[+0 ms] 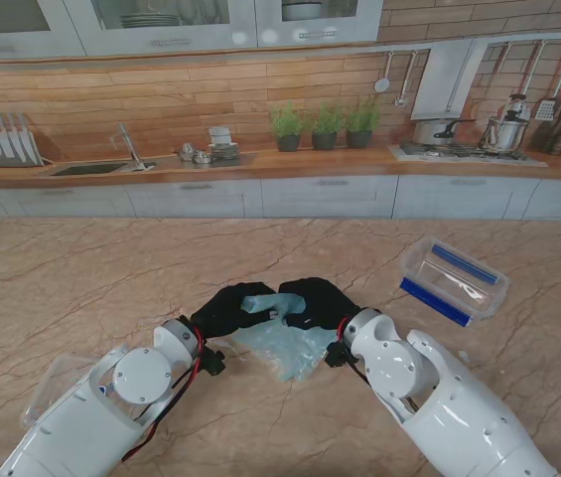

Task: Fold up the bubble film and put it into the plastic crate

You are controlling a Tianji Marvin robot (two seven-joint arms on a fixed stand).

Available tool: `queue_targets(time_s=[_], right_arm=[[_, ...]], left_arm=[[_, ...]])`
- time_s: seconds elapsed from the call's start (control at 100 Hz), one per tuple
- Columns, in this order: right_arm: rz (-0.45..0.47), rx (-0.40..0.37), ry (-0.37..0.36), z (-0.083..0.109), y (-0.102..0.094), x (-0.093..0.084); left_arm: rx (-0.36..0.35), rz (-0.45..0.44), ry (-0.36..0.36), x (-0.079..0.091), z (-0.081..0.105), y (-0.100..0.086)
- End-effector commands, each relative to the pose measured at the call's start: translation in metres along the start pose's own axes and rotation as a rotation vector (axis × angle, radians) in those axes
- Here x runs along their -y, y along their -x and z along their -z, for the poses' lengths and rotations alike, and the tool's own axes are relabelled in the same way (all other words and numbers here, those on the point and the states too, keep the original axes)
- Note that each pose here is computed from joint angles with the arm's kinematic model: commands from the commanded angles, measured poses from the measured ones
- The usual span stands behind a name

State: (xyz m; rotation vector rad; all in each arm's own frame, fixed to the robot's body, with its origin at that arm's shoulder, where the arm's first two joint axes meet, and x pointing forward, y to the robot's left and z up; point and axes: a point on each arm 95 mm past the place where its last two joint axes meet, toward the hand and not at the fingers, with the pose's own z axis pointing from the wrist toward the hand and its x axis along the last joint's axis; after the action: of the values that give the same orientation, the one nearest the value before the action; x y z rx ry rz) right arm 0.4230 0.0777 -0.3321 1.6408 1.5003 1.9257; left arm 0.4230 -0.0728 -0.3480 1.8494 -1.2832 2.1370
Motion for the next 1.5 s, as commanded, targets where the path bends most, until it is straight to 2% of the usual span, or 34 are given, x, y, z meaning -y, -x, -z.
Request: queue_targets(time_s=[0.0, 0.18, 0.36, 0.54, 0.82, 1.01, 1.13, 1.49], right_arm=[[0.003, -0.011, 0.0, 0.003, -0.001, -0.004], [0.072, -0.017, 0.033, 0.015, -0.001, -0.026], [0.129, 0.023, 0.036, 0.032, 0.003, -0.052], [0.26, 0.129, 0.076, 0.045, 0.022, -0.076], [0.541, 0.339, 0.038, 0.059, 0.066, -0.109], [0.654, 0.432, 0.003, 0.064, 0.084, -0.116], [0.705, 0.453, 0.009, 0.065, 0.096, -0.117], [0.7, 0.578, -0.008, 0.072, 0.122, -0.112]], left_arm=[[0.004, -0.008, 0.029, -0.005, -0.001, -0.002], [0.032, -0.001, -0.005, -0.001, -0.001, 0.0], [0.059, 0.094, -0.078, 0.003, -0.001, 0.002], [0.091, 0.185, -0.164, 0.008, 0.0, 0.004], [0.147, 0.384, -0.276, 0.015, 0.003, 0.003], [0.165, 0.511, -0.315, 0.015, 0.004, 0.0], [0.17, 0.516, -0.321, 0.015, 0.004, 0.0], [0.163, 0.517, -0.316, 0.017, 0.005, 0.0]])
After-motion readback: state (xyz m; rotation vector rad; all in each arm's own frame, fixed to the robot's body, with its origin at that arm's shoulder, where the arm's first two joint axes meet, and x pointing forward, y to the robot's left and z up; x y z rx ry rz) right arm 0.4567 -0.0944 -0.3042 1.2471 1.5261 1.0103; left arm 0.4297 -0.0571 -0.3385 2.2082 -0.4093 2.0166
